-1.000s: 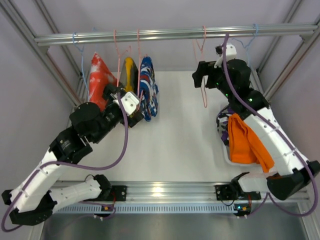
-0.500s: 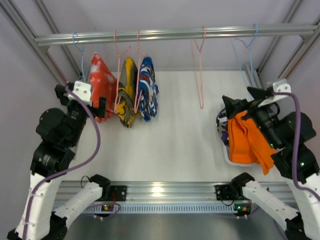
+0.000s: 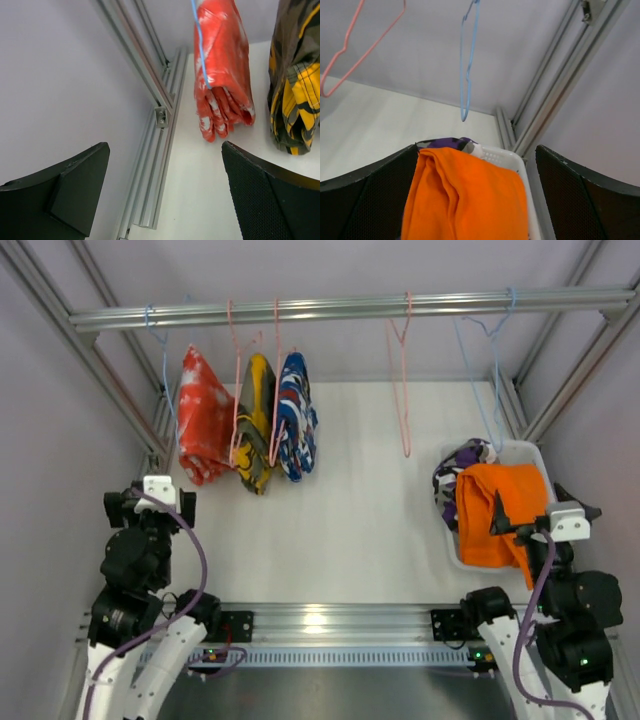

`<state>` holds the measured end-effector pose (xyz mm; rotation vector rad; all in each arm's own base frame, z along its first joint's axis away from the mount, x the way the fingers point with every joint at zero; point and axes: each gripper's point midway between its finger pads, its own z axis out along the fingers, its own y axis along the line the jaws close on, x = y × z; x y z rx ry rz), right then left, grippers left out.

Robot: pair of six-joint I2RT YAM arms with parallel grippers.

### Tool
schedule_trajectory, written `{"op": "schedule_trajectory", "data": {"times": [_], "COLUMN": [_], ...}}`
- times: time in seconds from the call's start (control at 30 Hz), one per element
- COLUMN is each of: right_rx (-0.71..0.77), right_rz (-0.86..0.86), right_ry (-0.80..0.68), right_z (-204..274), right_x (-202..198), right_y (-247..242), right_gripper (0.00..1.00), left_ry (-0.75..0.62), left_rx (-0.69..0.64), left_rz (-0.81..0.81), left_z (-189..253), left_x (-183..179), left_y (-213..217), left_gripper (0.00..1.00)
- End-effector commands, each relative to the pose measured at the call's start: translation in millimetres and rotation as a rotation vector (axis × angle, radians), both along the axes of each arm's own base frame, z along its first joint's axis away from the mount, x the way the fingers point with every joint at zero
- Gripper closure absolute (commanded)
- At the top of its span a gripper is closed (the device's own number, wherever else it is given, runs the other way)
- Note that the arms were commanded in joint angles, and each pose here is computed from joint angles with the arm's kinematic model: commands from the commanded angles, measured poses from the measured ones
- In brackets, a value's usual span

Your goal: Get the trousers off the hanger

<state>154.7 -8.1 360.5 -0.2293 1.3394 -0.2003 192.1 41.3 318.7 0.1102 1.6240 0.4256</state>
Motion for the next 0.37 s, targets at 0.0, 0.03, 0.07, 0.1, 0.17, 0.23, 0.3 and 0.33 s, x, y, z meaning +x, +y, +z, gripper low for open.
{"op": "schedule_trajectory", "data": {"times": [0.0, 0.03, 0.07, 0.1, 0.17, 0.23, 0.3, 0.33], "right_rx": [-0.058, -0.056, -0.054, -0.041, -0.039, -0.03, -0.029, -0.025], "right_rz": [-0.069, -0.07, -0.071, -0.07, -0.059, -0.057, -0.05, -0.049], "right_ry": [-0.027, -0.033, -0.03, -0.02, -0.016, -0.02, -0.018, -0.025], "right_z": [-5.5, -8.8, -10.6, -13.8, -15.3, -13.4, -12.9, -10.1], "right_x": [-8.9, -10.4, -10.8, -9.9, -9.7, -11.1, -11.0, -12.7], "right_y": [-12.7, -13.0, -12.9, -12.5, -10.1, -9.7, -8.5, -8.6], "right_gripper": [0.0, 0.01, 0.0, 0.0, 0.01, 0.0, 0.01, 0.01], "left_ry": [-0.105, -0.107, -0.114, -0.121, -0.125, -0.127, -0.133, -0.137], "left_rx": [-0.056, -0.058, -0.059, -0.065, -0.062, -0.063, -0.063, -0.057], "left_rz": [0.053, 0.05, 0.073, 0.088, 0.097, 0.097, 0.093, 0.09], "left_z": [16.8, 17.1, 17.7, 18.5, 19.4, 19.9, 23.0, 24.9], "left_x": [-20.1, -21.9, -24.6, -26.1, -27.6, -27.3, -27.9, -28.2], "left_y": [13.9, 14.0, 18.2, 20.8, 22.9, 22.7, 22.4, 22.3], "left_gripper": [0.01, 0.01, 0.01, 0.01, 0.01, 0.01, 0.01, 0.01]}}
